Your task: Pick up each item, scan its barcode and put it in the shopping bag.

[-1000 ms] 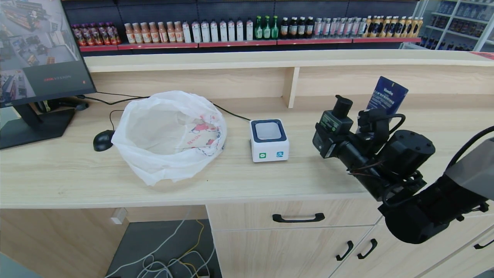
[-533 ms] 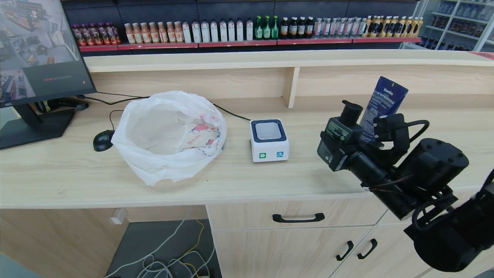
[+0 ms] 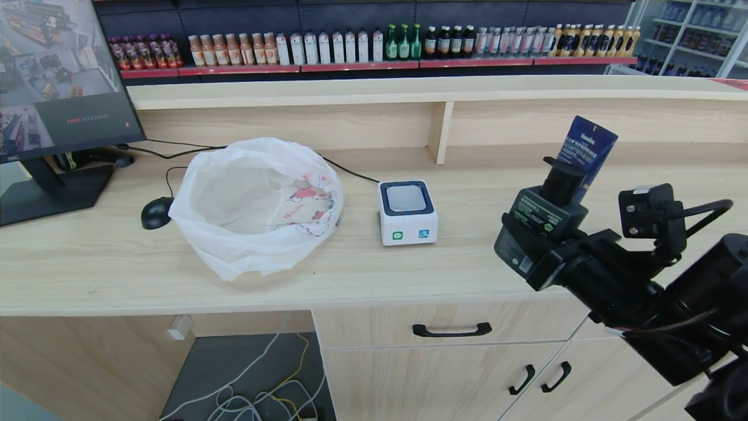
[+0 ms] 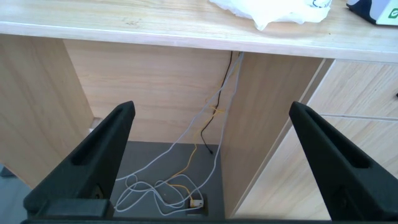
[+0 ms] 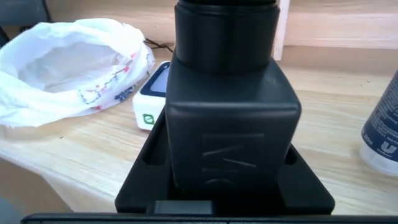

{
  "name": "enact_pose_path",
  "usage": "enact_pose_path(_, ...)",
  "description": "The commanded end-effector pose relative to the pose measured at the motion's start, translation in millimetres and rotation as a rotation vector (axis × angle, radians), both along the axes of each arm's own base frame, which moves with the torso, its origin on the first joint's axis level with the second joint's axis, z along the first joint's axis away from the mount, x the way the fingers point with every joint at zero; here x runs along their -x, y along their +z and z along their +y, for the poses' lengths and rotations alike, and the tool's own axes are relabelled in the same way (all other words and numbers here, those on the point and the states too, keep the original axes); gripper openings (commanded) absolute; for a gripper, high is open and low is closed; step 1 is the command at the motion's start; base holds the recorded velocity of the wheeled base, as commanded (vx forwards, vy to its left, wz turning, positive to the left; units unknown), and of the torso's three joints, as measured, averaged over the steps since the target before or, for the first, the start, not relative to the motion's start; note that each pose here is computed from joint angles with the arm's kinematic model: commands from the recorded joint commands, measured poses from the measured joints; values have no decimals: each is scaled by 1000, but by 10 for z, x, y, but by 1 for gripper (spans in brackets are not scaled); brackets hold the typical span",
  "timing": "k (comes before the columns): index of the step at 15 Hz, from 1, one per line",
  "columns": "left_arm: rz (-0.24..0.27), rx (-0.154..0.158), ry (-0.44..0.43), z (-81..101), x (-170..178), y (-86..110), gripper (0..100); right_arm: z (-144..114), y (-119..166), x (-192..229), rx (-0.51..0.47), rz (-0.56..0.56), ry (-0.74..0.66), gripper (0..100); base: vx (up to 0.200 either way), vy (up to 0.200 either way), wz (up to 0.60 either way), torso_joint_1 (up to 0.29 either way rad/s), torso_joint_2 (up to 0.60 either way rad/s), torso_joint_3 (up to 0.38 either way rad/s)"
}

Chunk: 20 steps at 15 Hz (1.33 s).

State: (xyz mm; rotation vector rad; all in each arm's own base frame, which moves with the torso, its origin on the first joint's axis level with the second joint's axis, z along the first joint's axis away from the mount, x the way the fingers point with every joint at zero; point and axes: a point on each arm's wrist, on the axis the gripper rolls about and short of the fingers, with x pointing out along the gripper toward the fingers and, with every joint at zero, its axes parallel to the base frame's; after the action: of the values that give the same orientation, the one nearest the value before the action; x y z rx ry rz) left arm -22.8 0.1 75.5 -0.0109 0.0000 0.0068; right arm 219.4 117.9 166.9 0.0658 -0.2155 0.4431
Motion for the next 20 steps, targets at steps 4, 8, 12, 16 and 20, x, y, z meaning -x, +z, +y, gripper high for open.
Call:
enact_pose_path(4,0,0,1,0,0,0,100,21,142,437,-30,-47,108,0,0,0,0,0,0,0)
enact_pose_path(8,0,1,1,0,0,0,100,105,203,622,-107,-37,215,0,0,0,0,0,0,0)
enact_pose_path(12,-2,0,1,0,0,2,100,245,238,780,-215,19,350,0,0,0,0,0,0,0)
enact_pose_path(16,0,0,1,0,0,0,100,435,209,908,-284,104,484,0,0,0,0,0,0,0)
enact_pose_path(20,0,1,1,0,0,0,100,500,208,889,-357,186,609,0,0,0,0,0,0,0)
